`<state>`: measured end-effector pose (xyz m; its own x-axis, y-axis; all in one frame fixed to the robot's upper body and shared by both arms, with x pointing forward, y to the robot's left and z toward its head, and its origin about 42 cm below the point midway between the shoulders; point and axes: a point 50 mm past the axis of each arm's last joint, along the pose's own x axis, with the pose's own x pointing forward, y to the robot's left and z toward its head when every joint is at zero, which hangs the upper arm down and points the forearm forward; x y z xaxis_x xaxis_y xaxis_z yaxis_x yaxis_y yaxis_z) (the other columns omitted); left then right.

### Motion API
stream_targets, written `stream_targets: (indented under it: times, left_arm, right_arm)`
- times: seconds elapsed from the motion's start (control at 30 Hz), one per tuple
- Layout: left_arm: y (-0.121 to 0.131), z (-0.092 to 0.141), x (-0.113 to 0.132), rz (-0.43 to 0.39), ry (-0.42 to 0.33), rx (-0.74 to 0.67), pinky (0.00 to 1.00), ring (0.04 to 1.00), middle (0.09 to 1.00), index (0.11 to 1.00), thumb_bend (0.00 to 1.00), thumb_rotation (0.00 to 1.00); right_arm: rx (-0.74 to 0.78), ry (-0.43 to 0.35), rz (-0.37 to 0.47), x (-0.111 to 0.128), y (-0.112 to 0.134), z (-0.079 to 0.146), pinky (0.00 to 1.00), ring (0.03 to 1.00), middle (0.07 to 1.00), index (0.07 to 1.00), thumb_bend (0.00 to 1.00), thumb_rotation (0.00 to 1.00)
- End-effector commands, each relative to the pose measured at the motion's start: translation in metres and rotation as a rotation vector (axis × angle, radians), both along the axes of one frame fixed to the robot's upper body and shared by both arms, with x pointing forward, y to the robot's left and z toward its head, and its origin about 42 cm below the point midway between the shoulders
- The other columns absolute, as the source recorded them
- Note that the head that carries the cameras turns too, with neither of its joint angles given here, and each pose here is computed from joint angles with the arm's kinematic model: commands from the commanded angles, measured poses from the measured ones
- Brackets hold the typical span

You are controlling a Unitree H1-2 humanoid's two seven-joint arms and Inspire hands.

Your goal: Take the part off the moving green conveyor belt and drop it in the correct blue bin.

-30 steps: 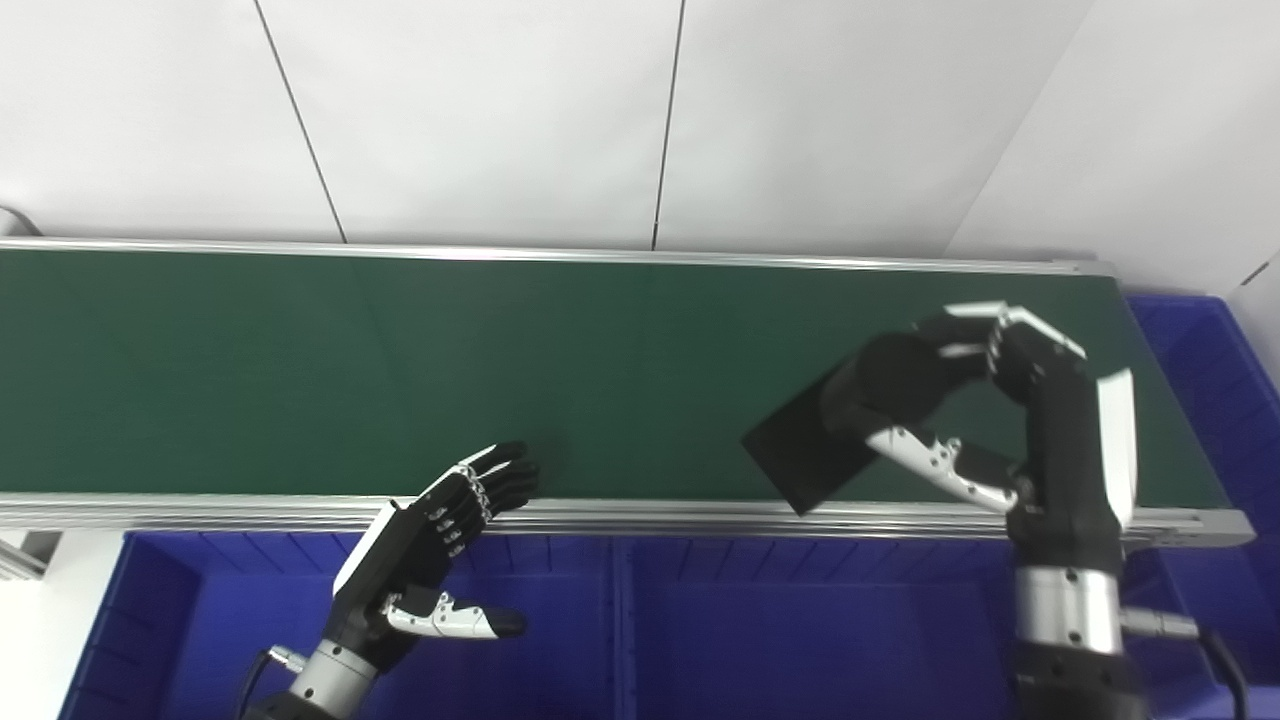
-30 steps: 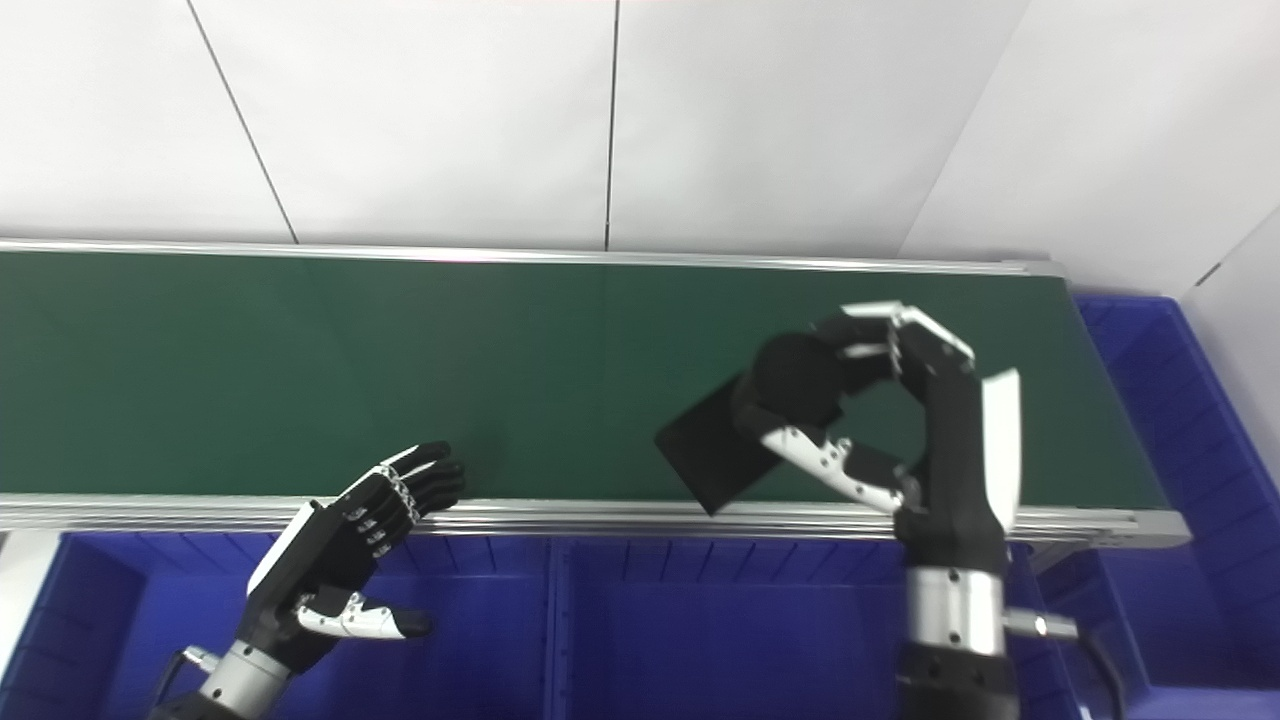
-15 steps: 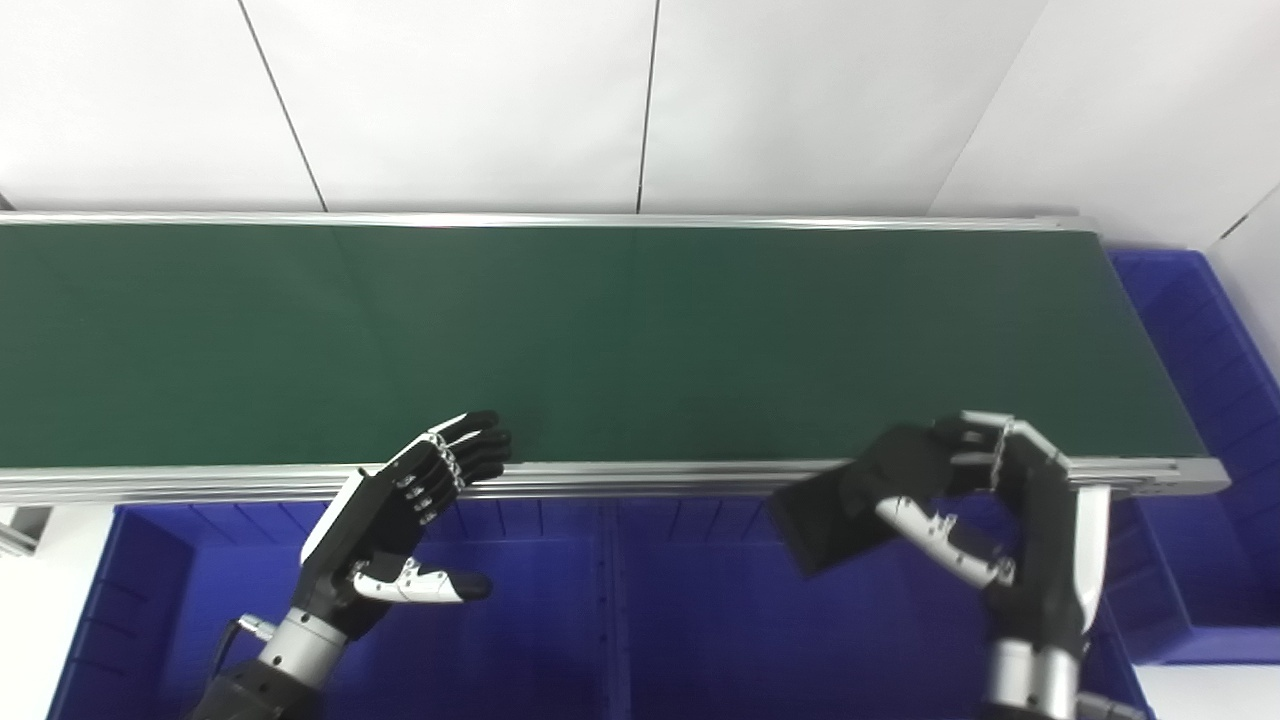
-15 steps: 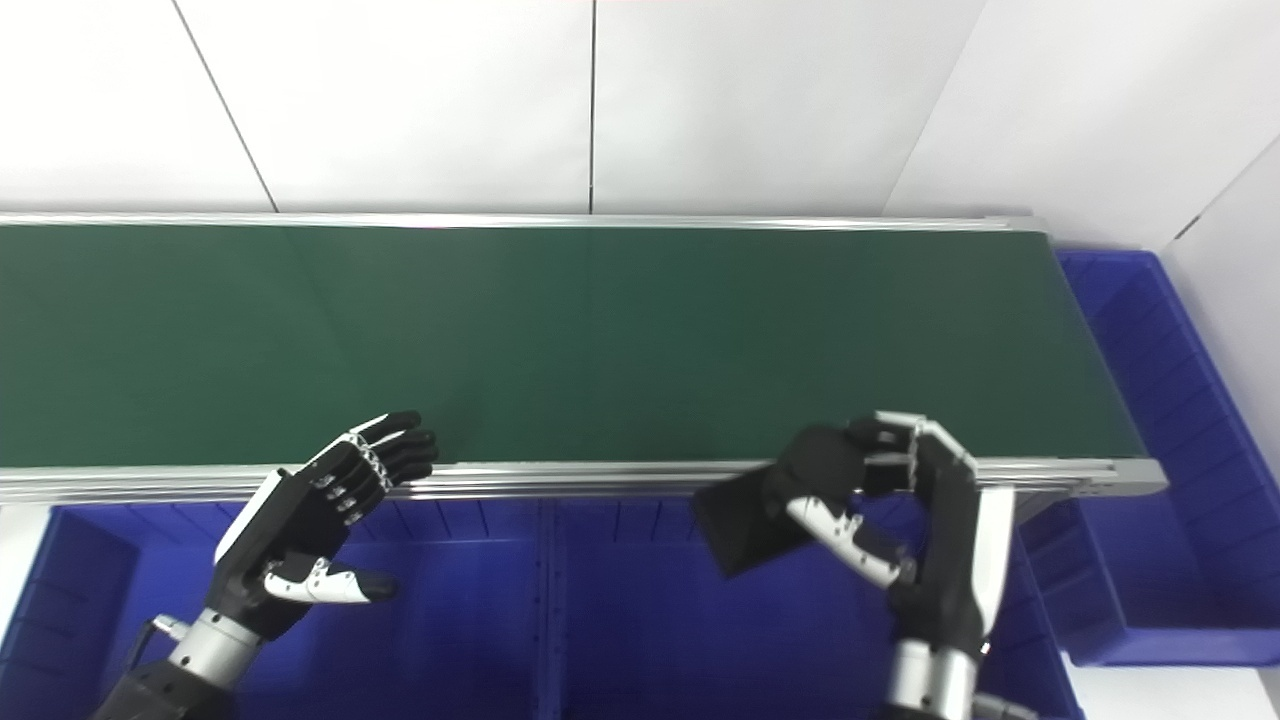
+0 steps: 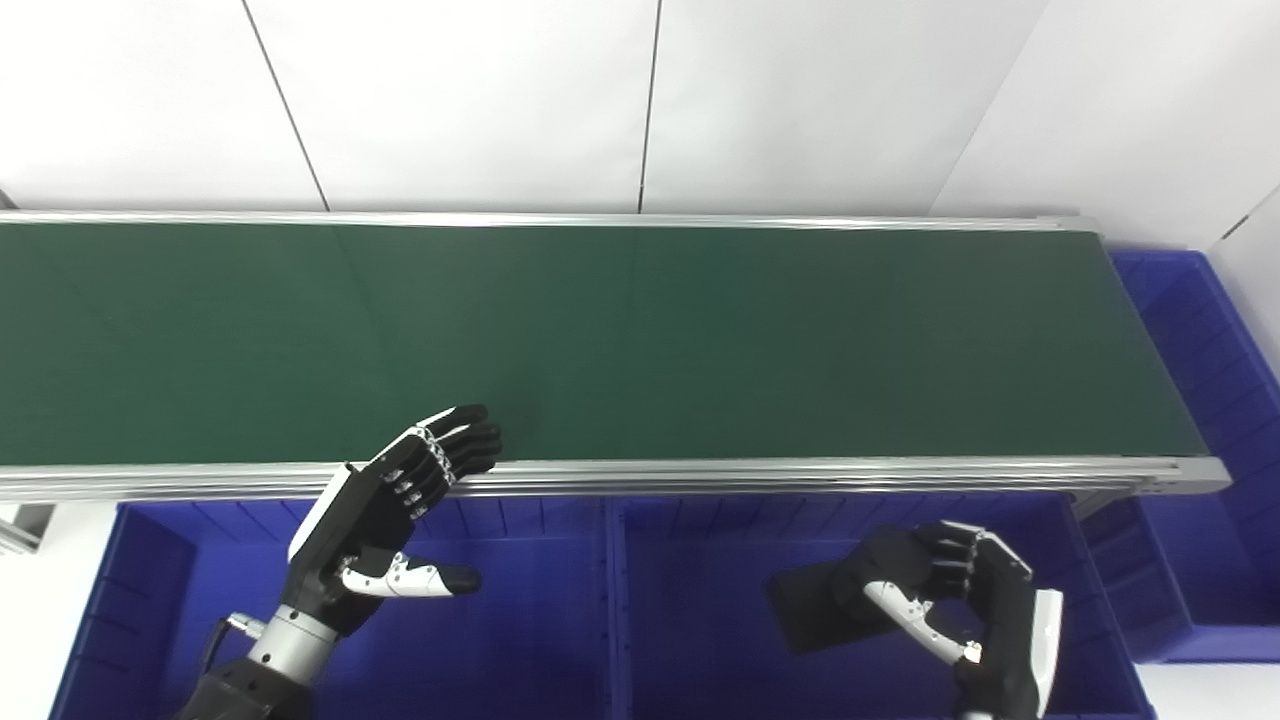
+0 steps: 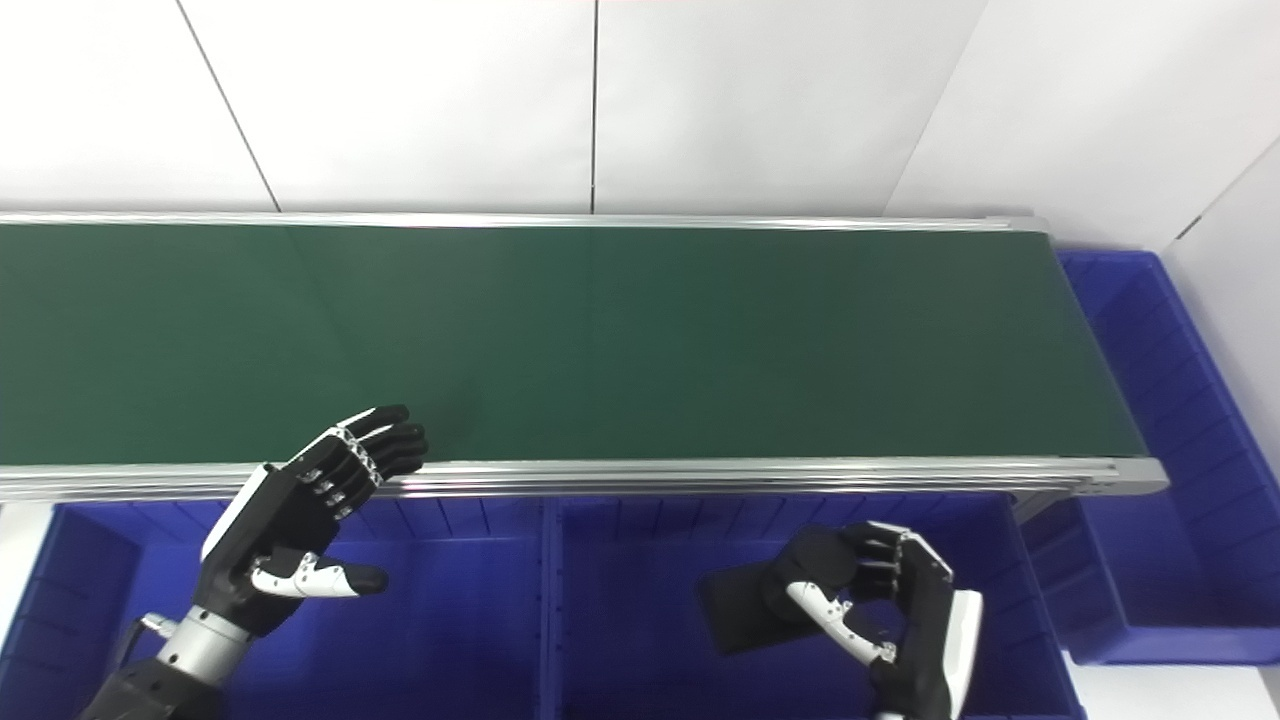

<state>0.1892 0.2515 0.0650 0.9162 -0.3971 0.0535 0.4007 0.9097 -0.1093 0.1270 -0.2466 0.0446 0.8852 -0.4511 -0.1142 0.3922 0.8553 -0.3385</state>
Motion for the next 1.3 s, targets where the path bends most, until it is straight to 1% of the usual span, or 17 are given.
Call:
stream_targets:
  times: [0.0, 0.13, 0.27, 0.47, 0.57, 0.6, 0.63, 0.67, 0.7, 0.73, 0.77, 0.8, 0.83, 0.93, 1.07, 1.17, 1.27]
  left_arm:
    - [0.003, 0.009, 0.003, -0.015, -0.041, -0.003, 0.82, 0.810, 0.810, 0.828, 1.00, 0.17]
    - [0.002, 0.010, 0.003, -0.013, -0.042, -0.005, 0.82, 0.807, 0.805, 0.826, 1.00, 0.17]
    - [0.001, 0.011, 0.002, -0.013, -0.041, -0.007, 0.82, 0.810, 0.810, 0.827, 1.00, 0.17]
    - [-0.001, 0.012, 0.001, -0.013, -0.044, -0.005, 0.82, 0.810, 0.808, 0.828, 1.00, 0.17]
    - [-0.002, 0.012, 0.001, -0.016, -0.047, -0.005, 0.82, 0.812, 0.811, 0.829, 1.00, 0.18]
    - [-0.002, 0.012, 0.001, -0.014, -0.045, -0.007, 0.82, 0.813, 0.812, 0.829, 1.00, 0.18]
    - [-0.002, 0.012, 0.001, -0.013, -0.043, -0.009, 0.82, 0.810, 0.810, 0.828, 1.00, 0.17]
    - [-0.002, 0.013, 0.002, -0.014, -0.043, -0.011, 0.82, 0.809, 0.809, 0.827, 1.00, 0.17]
    - [-0.002, 0.013, 0.002, -0.015, -0.042, -0.012, 0.82, 0.811, 0.811, 0.829, 1.00, 0.17]
    - [-0.003, 0.013, 0.002, -0.016, -0.043, -0.011, 0.82, 0.811, 0.812, 0.830, 1.00, 0.17]
    - [-0.003, 0.013, 0.002, -0.016, -0.044, -0.011, 0.82, 0.812, 0.813, 0.831, 1.00, 0.17]
    - [-0.003, 0.013, 0.001, -0.015, -0.043, -0.012, 0.82, 0.812, 0.813, 0.830, 1.00, 0.17]
    - [-0.003, 0.012, 0.001, -0.015, -0.042, -0.013, 0.82, 0.812, 0.813, 0.830, 1.00, 0.17]
    - [-0.003, 0.012, 0.001, -0.014, -0.042, -0.011, 0.82, 0.811, 0.812, 0.831, 1.00, 0.16]
    - [-0.003, 0.013, 0.001, -0.015, -0.042, -0.007, 0.83, 0.816, 0.815, 0.833, 1.00, 0.16]
    - [-0.003, 0.013, 0.001, -0.015, -0.043, -0.004, 0.83, 0.815, 0.814, 0.830, 1.00, 0.16]
    - [-0.003, 0.013, 0.001, -0.018, -0.046, 0.003, 0.83, 0.815, 0.813, 0.831, 1.00, 0.16]
  right_arm:
    - [-0.005, -0.068, -0.025, 0.003, -0.003, 0.001, 0.40, 0.436, 0.499, 0.501, 0.52, 0.00]
    - [0.011, -0.032, -0.046, 0.004, -0.005, -0.014, 0.41, 0.439, 0.504, 0.493, 0.52, 0.00]
    - [0.032, -0.012, -0.057, 0.006, -0.007, -0.024, 0.40, 0.432, 0.512, 0.496, 0.52, 0.00]
    - [0.031, -0.020, -0.058, 0.009, -0.007, -0.026, 0.40, 0.430, 0.518, 0.493, 0.52, 0.00]
    - [0.028, -0.024, -0.057, 0.009, -0.007, -0.024, 0.42, 0.437, 0.511, 0.497, 0.52, 0.00]
    - [0.047, -0.020, -0.040, 0.008, -0.007, -0.023, 0.43, 0.437, 0.509, 0.500, 0.52, 0.00]
    - [0.063, -0.017, -0.028, 0.007, -0.007, -0.022, 0.50, 0.543, 0.613, 0.634, 0.63, 0.03]
    - [0.083, -0.001, 0.000, 0.007, -0.007, -0.020, 0.53, 0.598, 0.667, 0.703, 0.69, 0.04]
    - [0.096, 0.011, 0.019, 0.006, -0.007, -0.019, 0.64, 0.720, 0.798, 0.837, 0.74, 0.12]
    - [0.106, 0.023, 0.043, 0.006, -0.008, -0.017, 0.67, 0.761, 0.843, 0.883, 0.76, 0.15]
    - [0.114, 0.030, 0.059, 0.005, -0.008, -0.016, 0.77, 0.848, 0.910, 0.952, 0.80, 0.21]
    - [0.117, 0.040, 0.071, 0.005, -0.008, -0.015, 0.83, 0.897, 0.948, 0.981, 0.82, 0.25]
    - [0.120, 0.046, 0.079, 0.005, -0.008, -0.014, 0.87, 0.926, 0.970, 0.992, 0.83, 0.28]
    - [0.117, 0.056, 0.100, 0.006, -0.007, -0.009, 0.93, 0.966, 0.995, 0.999, 0.87, 0.32]
    - [0.121, 0.031, 0.113, 0.007, -0.005, -0.002, 0.94, 0.994, 1.000, 1.000, 0.88, 0.33]
    - [0.128, -0.037, 0.145, 0.008, -0.002, 0.011, 0.95, 0.989, 1.000, 1.000, 0.87, 0.32]
    - [0.128, -0.112, 0.180, 0.011, 0.007, 0.030, 0.91, 0.954, 0.976, 1.000, 0.86, 0.35]
